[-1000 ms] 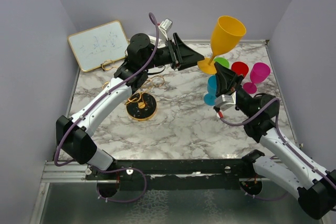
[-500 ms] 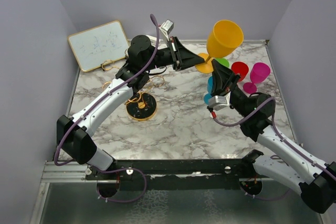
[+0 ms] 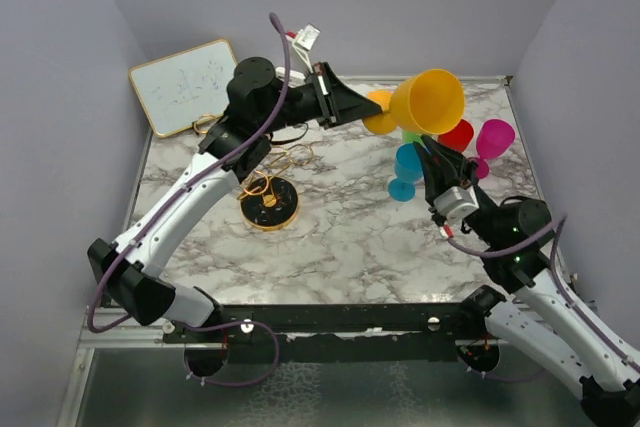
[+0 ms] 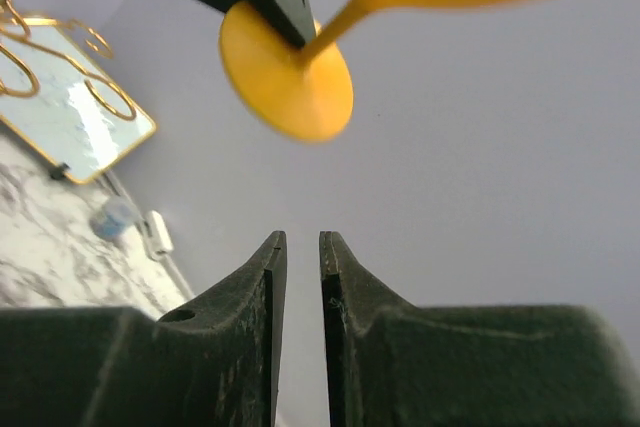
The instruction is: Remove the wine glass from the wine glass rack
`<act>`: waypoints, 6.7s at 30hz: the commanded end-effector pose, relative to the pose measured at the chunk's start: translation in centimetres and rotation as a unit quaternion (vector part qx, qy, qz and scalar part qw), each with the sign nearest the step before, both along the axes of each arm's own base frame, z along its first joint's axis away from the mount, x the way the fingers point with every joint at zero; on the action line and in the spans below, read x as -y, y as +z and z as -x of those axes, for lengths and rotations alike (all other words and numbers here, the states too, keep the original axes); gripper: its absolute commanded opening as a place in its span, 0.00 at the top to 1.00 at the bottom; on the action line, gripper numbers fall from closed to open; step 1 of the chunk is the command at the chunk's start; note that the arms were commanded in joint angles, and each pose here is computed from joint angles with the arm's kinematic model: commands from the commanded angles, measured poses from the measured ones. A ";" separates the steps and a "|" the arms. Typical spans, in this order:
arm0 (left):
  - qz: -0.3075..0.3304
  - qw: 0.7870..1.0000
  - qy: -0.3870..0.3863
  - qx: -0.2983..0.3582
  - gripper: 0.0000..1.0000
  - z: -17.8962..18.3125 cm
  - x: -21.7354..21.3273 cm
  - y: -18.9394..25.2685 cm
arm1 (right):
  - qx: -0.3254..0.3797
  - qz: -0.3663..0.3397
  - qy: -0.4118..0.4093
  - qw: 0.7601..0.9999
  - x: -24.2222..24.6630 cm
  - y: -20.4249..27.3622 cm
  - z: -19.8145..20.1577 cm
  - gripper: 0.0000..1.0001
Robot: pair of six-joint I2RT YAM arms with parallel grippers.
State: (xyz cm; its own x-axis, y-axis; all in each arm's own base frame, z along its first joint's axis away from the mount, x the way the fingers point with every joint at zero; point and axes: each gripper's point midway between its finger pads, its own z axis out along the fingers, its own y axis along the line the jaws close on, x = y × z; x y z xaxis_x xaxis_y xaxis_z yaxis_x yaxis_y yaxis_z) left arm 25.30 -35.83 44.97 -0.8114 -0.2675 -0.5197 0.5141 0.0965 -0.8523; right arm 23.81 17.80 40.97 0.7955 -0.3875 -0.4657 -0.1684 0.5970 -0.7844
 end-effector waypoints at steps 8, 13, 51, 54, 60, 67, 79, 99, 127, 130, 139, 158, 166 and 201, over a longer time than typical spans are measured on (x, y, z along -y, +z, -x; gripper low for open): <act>-0.034 0.944 0.261 0.198 1.00 -1.7 -9.6 8.5 | -0.406 -0.319 -0.076 0.853 5.7 -3.5 0.0 0.83; -0.098 0.914 0.324 0.225 1.00 -2.8 -12.4 7.3 | -0.473 -0.266 0.020 0.840 1.4 0.3 1.7 0.68; -0.114 0.904 0.258 0.322 1.00 0.9 -12.4 4.7 | -0.507 -0.243 0.197 0.804 -5.3 9.8 2.9 0.47; -0.109 0.907 0.248 0.323 1.00 0.9 -11.9 4.6 | -0.512 -0.242 0.203 0.799 -5.8 9.6 2.7 0.52; -0.123 0.908 0.241 0.321 0.89 0.0 -11.2 3.9 | -0.517 -0.247 0.198 0.795 -5.9 9.4 2.3 0.98; -0.189 0.869 0.329 0.316 0.06 -2.9 -14.0 3.0 | -0.488 -0.342 0.010 0.803 1.2 8.2 -0.2 0.99; -0.256 0.798 0.439 0.324 0.01 -6.6 -17.7 2.8 | -0.470 -0.382 -0.243 0.758 9.5 3.5 -1.8 0.99; -0.273 0.786 0.448 0.326 0.01 -6.5 -18.7 -0.1 | -0.569 -0.445 -0.213 0.658 5.4 4.3 -14.1 0.99; -0.257 0.799 0.454 0.299 0.02 -7.0 -20.1 -1.1 | -0.605 -0.518 -0.443 0.411 18.1 -14.0 -0.8 0.99; -0.255 0.794 0.463 0.298 0.02 -6.9 -20.7 -1.2 | -0.619 -0.509 -0.460 0.382 17.9 -16.5 -1.2 0.99; -0.265 0.779 0.490 0.288 0.02 -7.1 -22.5 -2.1 | -0.610 -0.516 -0.500 0.334 18.6 -19.8 -3.1 0.99; -0.238 0.692 0.628 0.267 0.03 -4.0 -30.0 -2.0 | -0.608 -0.516 -0.525 0.296 18.7 -23.5 -6.8 0.45; -0.242 0.668 0.654 0.257 0.03 -3.4 -31.6 -3.3 | -0.570 -0.520 -0.484 0.412 19.8 -16.3 -7.6 0.01; -0.266 0.617 0.705 0.227 0.03 -2.5 -35.2 -7.0 | -0.485 -0.458 -0.175 0.724 13.7 -7.1 -5.0 0.00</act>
State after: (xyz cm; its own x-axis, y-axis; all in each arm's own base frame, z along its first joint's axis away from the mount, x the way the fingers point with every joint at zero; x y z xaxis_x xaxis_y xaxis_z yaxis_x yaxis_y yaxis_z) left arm 28.04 -0.76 37.22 0.2687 -0.2222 -0.9372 -0.2376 0.9277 -0.2880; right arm 28.24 4.21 33.86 -0.1523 0.3578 -0.9213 -0.0839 0.9241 0.3728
